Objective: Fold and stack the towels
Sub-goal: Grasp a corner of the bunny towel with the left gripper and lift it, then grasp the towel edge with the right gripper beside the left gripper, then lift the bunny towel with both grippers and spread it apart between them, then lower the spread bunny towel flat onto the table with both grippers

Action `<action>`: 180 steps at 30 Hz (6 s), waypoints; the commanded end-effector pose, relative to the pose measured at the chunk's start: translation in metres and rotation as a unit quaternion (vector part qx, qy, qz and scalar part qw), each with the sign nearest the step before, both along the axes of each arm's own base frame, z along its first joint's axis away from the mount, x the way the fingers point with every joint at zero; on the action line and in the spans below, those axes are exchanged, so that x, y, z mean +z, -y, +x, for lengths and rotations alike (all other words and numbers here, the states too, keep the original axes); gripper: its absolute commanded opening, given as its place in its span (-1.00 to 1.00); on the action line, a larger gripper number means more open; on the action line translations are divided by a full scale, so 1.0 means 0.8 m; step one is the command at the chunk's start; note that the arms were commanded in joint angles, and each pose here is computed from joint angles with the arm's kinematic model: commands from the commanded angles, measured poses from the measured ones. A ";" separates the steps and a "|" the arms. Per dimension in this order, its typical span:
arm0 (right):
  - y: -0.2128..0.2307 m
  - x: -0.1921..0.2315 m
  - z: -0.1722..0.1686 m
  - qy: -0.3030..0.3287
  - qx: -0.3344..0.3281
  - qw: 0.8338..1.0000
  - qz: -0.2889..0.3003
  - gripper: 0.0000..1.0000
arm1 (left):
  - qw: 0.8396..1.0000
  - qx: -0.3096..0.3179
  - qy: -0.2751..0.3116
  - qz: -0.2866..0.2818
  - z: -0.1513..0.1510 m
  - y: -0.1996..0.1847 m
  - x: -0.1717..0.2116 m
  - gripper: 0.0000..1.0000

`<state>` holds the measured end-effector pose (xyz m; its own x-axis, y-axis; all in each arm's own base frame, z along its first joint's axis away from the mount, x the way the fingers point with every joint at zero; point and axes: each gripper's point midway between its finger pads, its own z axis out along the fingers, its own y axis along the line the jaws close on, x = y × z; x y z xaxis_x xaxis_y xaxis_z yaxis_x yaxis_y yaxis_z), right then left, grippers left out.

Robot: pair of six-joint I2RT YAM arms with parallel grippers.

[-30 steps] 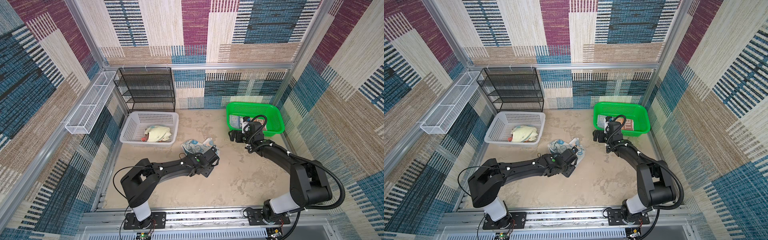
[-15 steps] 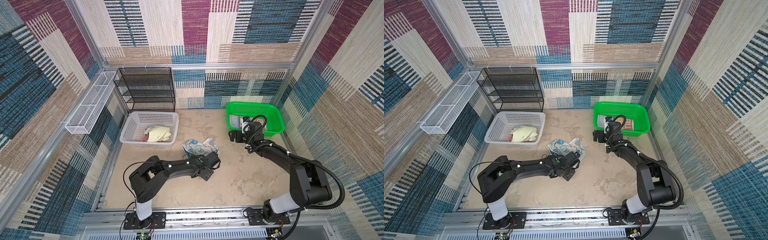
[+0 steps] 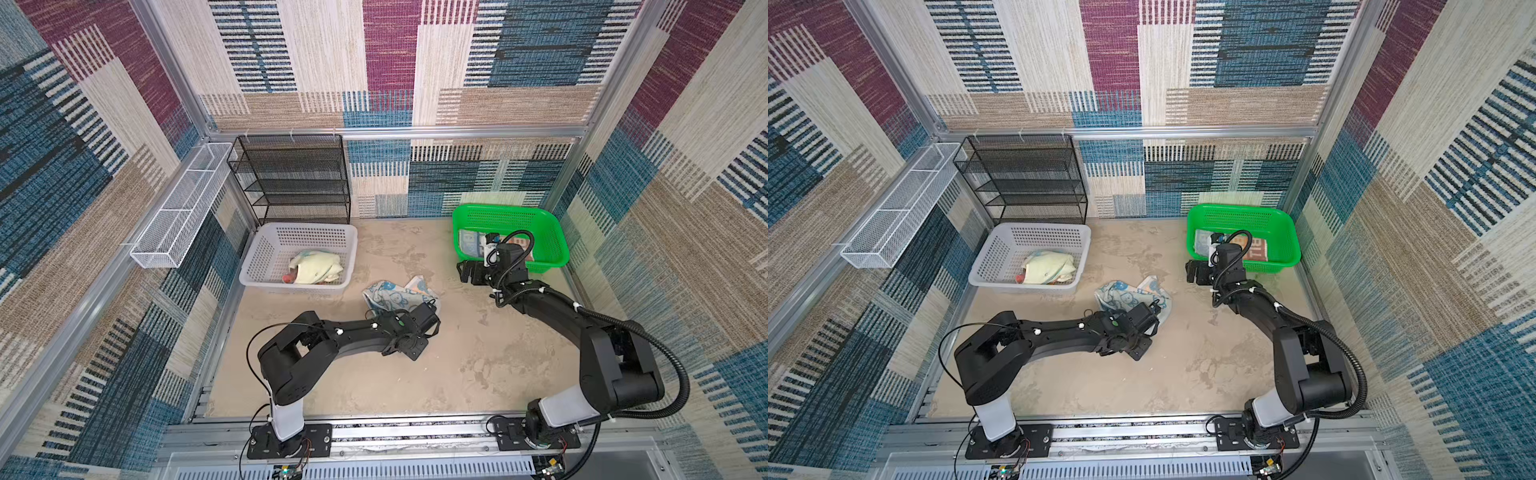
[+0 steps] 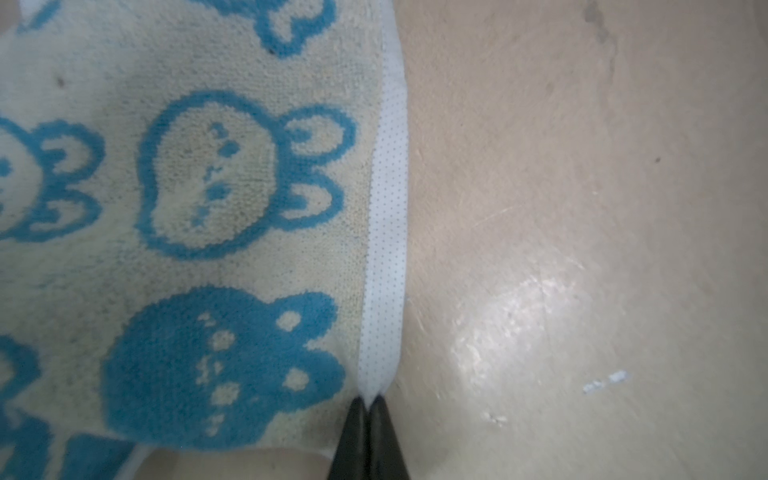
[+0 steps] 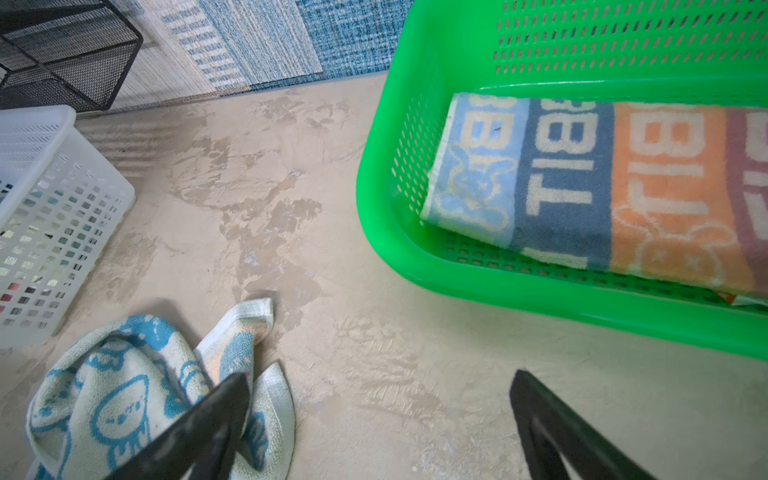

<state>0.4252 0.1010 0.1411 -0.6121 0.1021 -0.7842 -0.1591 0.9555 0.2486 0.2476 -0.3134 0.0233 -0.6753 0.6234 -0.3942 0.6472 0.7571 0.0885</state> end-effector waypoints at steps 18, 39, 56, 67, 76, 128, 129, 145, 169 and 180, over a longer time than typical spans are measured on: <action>-0.120 0.047 -0.068 0.140 0.224 0.963 0.048 0.99 | 0.980 0.106 0.167 0.003 0.084 -0.054 0.205 -1.00; -0.173 -0.005 -0.089 0.119 0.226 0.966 0.024 0.85 | 0.976 0.103 0.192 -0.003 0.120 -0.053 0.265 -1.00; -0.152 -0.053 -0.088 0.103 0.196 0.975 -0.017 0.36 | 0.974 0.101 0.201 0.004 0.131 -0.062 0.278 -1.00; -0.140 -0.059 -0.060 0.120 0.169 0.975 -0.075 0.18 | 0.976 0.090 0.197 0.007 0.125 -0.065 0.275 -1.00; -0.155 -0.040 -0.053 0.156 0.192 0.967 -0.066 -0.10 | 0.977 0.082 0.195 0.003 0.122 -0.063 0.277 -1.00; -0.111 0.492 -0.216 0.482 0.252 0.838 -0.040 -1.00 | 0.881 -0.011 0.345 -0.324 -0.015 -0.133 0.631 -1.00; -0.110 0.496 -0.216 0.480 0.251 0.840 -0.037 -1.00 | 0.879 -0.014 0.346 -0.329 -0.019 -0.135 0.634 -1.00; -0.096 0.391 -0.072 0.371 0.120 0.910 -0.143 -1.00 | 0.910 0.105 0.359 -0.177 0.101 -0.145 0.546 -1.00; -0.092 0.171 0.092 0.237 0.040 0.950 -0.197 -1.00 | 0.915 0.255 0.313 0.003 0.263 -0.170 0.357 -1.00; -0.123 0.178 0.131 0.254 0.063 0.950 -0.170 -1.00 | 0.902 0.274 0.332 0.029 0.265 -0.200 0.377 -1.00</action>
